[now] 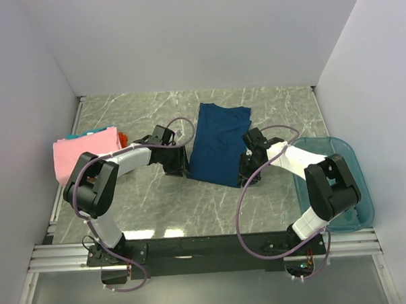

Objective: Fold and stack the t-shirts
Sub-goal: Fold the tshirt

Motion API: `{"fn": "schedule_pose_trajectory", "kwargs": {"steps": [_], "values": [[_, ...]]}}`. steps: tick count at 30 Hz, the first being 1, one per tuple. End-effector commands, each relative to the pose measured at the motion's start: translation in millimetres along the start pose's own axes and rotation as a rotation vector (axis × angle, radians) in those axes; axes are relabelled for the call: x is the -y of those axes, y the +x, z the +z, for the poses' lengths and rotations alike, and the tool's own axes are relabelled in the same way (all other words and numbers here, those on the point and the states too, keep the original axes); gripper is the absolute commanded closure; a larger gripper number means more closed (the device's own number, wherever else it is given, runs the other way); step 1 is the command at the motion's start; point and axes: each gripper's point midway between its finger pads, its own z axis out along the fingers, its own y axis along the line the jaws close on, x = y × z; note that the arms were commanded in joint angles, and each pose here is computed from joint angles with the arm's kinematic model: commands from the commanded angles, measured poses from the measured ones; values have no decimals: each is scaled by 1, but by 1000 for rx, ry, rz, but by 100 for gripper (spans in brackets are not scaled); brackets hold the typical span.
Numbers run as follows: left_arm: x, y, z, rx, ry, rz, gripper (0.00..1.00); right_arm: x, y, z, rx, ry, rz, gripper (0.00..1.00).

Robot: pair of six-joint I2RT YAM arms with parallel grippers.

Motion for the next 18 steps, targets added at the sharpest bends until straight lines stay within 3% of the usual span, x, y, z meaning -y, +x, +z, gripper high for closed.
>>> {"fn": "schedule_pose_trajectory", "kwargs": {"steps": [1,11,18], "values": [[10,-2,-9,25,37,27,48,-6,-7,5,34,-15,0,59],[11,-2,-10,29,41,27,48,3,0,21,9,40,-3,62],[11,1,-6,13,52,25,51,10,5,27,-13,71,1,78]]}}
